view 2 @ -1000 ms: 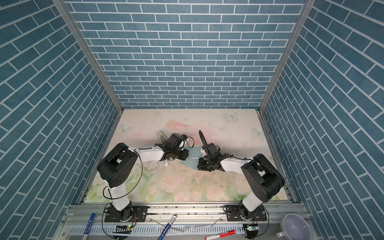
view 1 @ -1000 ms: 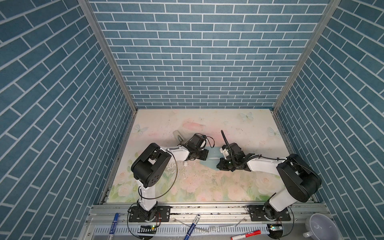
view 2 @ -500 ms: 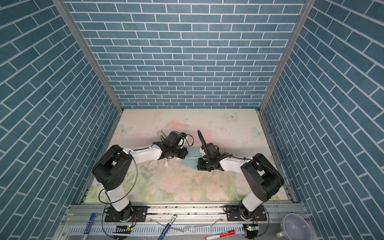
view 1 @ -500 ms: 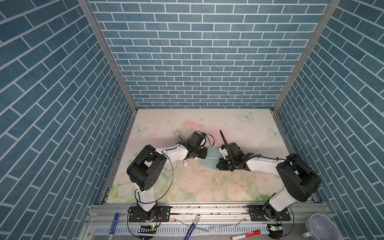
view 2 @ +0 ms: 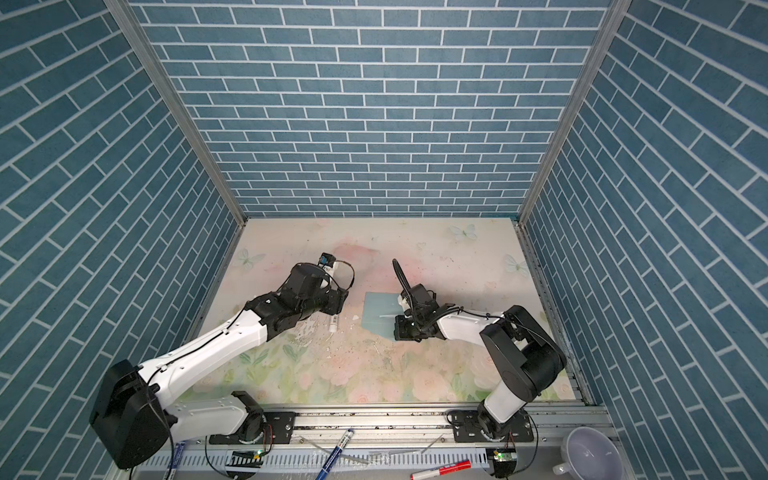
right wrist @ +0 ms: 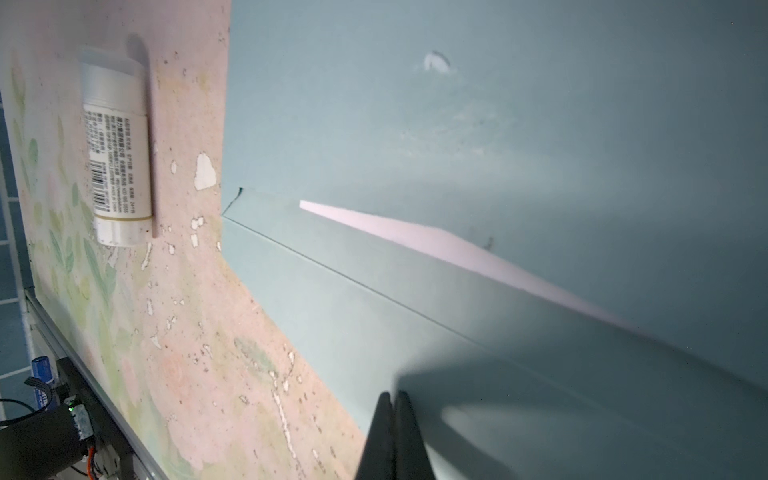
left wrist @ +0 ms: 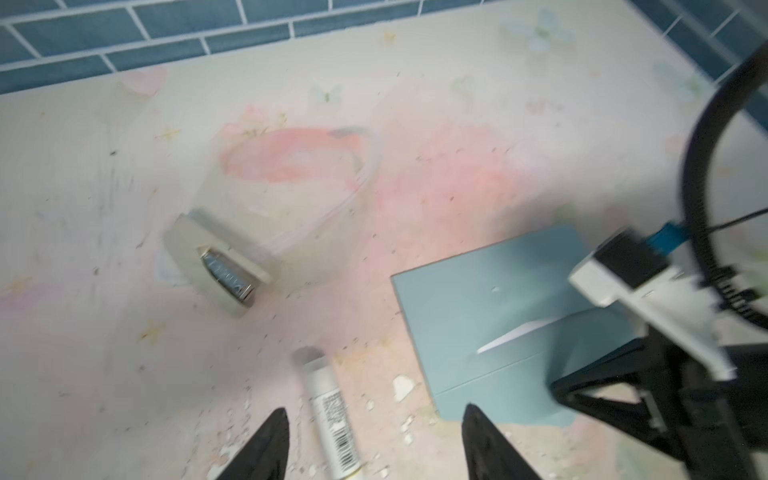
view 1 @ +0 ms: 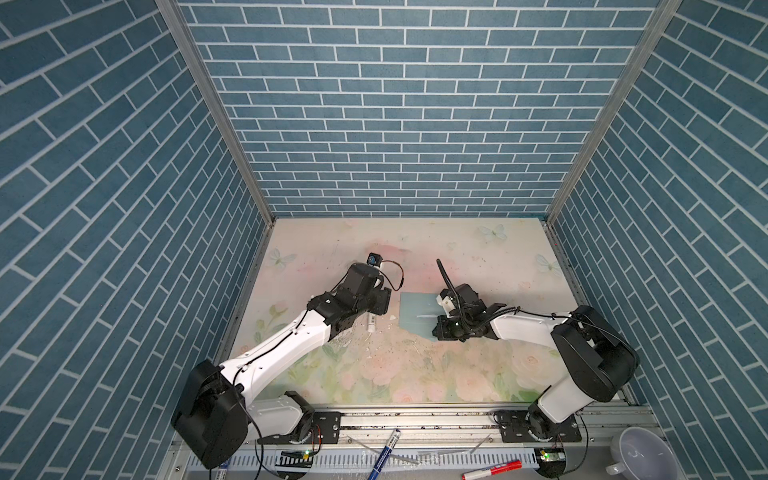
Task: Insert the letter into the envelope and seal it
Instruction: 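Move the left gripper to the white glue stick and grasp it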
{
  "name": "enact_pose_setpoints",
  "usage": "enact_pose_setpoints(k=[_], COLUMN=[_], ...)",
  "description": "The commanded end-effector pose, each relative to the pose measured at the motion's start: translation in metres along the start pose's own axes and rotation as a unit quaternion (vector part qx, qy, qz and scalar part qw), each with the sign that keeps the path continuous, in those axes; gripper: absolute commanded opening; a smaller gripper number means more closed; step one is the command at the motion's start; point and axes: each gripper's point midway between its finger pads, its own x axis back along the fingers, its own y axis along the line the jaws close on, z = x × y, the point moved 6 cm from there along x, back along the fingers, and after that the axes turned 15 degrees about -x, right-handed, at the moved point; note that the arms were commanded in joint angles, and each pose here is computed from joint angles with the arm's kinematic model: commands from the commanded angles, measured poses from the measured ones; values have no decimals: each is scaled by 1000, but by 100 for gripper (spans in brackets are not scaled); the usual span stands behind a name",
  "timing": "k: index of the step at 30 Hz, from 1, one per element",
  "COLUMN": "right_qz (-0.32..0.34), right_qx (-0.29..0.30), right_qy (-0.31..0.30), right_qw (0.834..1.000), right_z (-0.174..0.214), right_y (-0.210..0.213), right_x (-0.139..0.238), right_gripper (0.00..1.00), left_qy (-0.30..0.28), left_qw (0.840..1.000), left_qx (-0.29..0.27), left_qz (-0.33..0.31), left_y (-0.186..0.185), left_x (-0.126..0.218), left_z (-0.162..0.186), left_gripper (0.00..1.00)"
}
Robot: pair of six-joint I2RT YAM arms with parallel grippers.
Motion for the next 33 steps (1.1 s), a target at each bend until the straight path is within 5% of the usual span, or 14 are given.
enact_pose_setpoints(k=[1, 13, 33], right_qz=[45, 47, 48], right_qx=[9, 11, 10], right_qy=[16, 14, 16], right_qw=[999, 999, 999], right_z=[6, 6, 7], right_y=[-15, -15, -17], right_x=[-8, -7, -8], right_gripper=[0, 0, 0], left_qy=[64, 128, 178], left_qw=[998, 991, 983], left_qx=[13, 32, 30], left_qz=[-25, -24, -23], left_y=[9, 8, 3], left_x=[-7, -48, -88], left_z=[38, 65, 85], left_gripper=[73, 80, 54])
